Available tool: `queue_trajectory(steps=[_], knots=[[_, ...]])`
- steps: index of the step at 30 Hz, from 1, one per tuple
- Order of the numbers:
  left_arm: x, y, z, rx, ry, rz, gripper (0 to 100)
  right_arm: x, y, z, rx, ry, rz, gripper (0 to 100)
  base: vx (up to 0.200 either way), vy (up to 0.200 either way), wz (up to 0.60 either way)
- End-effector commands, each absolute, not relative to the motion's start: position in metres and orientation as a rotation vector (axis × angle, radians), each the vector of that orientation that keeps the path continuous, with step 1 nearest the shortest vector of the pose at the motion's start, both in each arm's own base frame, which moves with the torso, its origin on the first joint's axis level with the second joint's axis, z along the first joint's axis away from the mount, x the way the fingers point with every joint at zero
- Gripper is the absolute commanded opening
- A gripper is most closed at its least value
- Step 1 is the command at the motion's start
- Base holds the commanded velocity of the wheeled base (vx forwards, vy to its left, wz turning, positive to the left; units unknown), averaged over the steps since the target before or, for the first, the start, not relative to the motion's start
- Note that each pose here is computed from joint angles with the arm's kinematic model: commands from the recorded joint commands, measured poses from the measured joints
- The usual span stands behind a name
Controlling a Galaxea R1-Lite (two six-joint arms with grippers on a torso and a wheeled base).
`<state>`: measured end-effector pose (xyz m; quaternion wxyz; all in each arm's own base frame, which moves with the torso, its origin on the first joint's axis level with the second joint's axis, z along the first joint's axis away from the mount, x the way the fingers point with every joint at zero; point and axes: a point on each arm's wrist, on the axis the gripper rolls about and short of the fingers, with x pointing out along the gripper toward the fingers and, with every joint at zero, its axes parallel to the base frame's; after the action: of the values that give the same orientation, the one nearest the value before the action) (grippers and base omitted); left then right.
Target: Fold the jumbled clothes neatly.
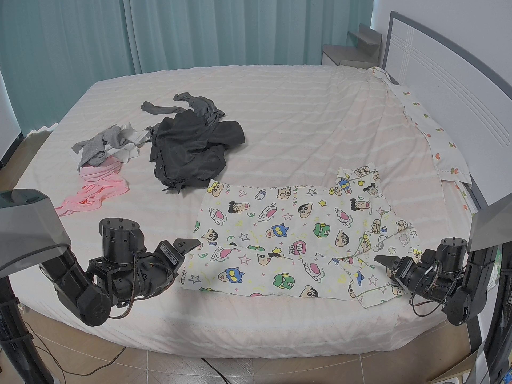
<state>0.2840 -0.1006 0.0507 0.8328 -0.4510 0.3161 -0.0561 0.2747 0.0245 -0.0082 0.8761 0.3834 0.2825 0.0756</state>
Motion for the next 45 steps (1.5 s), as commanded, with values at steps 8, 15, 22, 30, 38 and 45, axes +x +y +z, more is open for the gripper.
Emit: queue_trajectory(steps=[8, 15, 22, 30, 38, 45], knots=[[0.282, -0.101, 0.054, -0.957, 0.664, -0.128, 100, 0.267, 0.021, 0.03, 0.865, 0.47, 0.183, 100, 0.0, 0.0, 0.0], [0.277, -0.102, 0.058, -0.955, 0.665, -0.146, 100, 0.256, 0.022, 0.05, 0.855, 0.417, 0.212, 100, 0.114, 0.0, 0.0], [0.275, -0.106, 0.057, -0.946, 0.675, -0.163, 100, 0.256, 0.021, 0.05, 0.841, 0.415, 0.21, 100, 0.2, 0.0, 0.0], [0.274, -0.11, 0.057, -0.937, 0.677, -0.166, 100, 0.255, 0.021, 0.05, 0.838, 0.416, 0.21, 100, 0.175, 0.0, 0.0], [0.274, -0.111, 0.057, -0.936, 0.678, -0.169, 100, 0.255, 0.021, 0.05, 0.836, 0.416, 0.21, 100, 0.0, 0.0, 0.0], [0.274, -0.111, 0.056, -0.935, 0.682, -0.17, 100, 0.255, 0.021, 0.05, 0.836, 0.416, 0.212, 100, 0.0, -0.114, 0.0]])
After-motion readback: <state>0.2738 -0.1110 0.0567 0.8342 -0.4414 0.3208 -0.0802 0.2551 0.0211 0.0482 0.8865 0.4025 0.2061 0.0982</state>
